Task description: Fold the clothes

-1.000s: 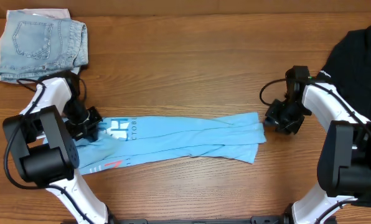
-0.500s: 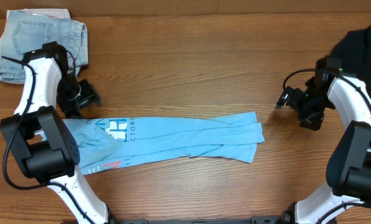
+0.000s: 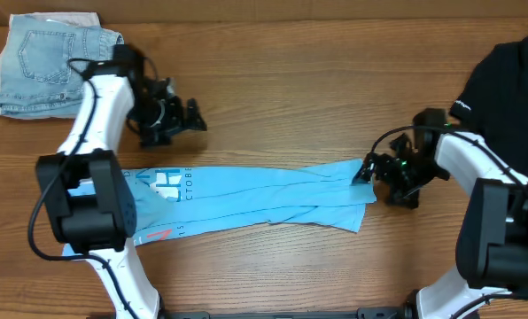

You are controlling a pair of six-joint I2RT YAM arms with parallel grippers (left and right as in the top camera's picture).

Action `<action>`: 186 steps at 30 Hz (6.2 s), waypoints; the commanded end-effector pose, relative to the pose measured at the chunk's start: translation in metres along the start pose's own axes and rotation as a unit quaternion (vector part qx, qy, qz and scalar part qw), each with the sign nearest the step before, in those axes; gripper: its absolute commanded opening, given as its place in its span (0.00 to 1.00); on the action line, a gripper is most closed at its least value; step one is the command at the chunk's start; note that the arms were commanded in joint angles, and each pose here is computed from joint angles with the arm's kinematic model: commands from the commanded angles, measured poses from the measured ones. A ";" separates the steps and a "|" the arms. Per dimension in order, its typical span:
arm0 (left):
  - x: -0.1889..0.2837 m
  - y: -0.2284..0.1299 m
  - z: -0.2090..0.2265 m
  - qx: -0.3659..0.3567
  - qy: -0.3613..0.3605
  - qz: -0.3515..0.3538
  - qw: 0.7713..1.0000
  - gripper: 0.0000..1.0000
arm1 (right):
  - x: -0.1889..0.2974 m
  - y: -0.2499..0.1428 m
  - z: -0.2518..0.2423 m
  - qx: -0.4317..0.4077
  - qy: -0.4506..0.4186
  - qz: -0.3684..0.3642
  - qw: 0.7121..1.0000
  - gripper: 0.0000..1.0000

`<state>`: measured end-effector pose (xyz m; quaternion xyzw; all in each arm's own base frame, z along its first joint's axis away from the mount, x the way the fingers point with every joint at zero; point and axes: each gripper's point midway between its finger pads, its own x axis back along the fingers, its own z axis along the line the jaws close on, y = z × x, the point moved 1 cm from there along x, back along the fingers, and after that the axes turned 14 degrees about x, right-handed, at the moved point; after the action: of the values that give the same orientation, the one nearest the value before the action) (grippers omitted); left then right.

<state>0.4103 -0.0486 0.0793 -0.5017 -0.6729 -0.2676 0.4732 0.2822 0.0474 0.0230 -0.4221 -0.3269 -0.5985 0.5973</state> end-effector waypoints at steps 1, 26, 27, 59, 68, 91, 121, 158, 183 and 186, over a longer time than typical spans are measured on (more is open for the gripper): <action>0.003 -0.002 -0.020 -0.047 0.008 -0.016 0.999 1.00 | -0.025 -0.023 0.013 0.026 0.007 0.044 0.999 0.87; -0.008 -0.012 -0.030 -0.079 0.050 -0.017 0.996 1.00 | 0.108 0.034 -0.018 -0.072 -0.168 -0.050 0.982 0.04; -0.008 -0.012 -0.030 -0.079 0.050 -0.017 0.996 1.00 | 0.118 0.035 -0.012 -0.069 -0.168 -0.061 0.981 0.04; -0.008 -0.004 -0.029 -0.049 0.057 -0.037 0.996 1.00 | -0.019 -0.066 0.248 0.287 0.077 0.010 0.955 0.04; -0.008 -0.004 -0.029 -0.049 0.057 -0.037 0.997 1.00 | -0.029 -0.076 0.267 0.311 0.086 0.005 0.946 0.83; -0.008 -0.006 -0.029 -0.048 0.058 -0.034 0.997 1.00 | -0.056 -0.040 0.215 0.254 -0.019 0.008 0.967 1.00; -0.008 -0.006 -0.028 -0.048 0.059 -0.033 0.997 1.00 | -0.101 -0.043 0.216 0.220 -0.018 0.030 0.975 0.47; -0.008 -0.005 -0.026 -0.049 0.066 -0.036 0.996 1.00 | -0.046 0.004 0.288 0.253 0.038 -0.059 0.965 0.09; -0.008 -0.006 -0.026 -0.048 0.067 -0.034 0.996 1.00 | -0.044 -0.003 0.233 0.228 -0.013 0.002 0.974 0.04; -0.008 -0.006 -0.026 -0.048 0.067 -0.034 0.996 1.00 | -0.063 -0.015 0.236 0.215 -0.011 0.006 0.976 0.04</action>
<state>0.4100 -0.0740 0.0712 -0.4905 -0.6350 -0.3396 0.4908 0.3104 0.2762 0.0840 -0.2795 -0.4615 -0.5131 0.6676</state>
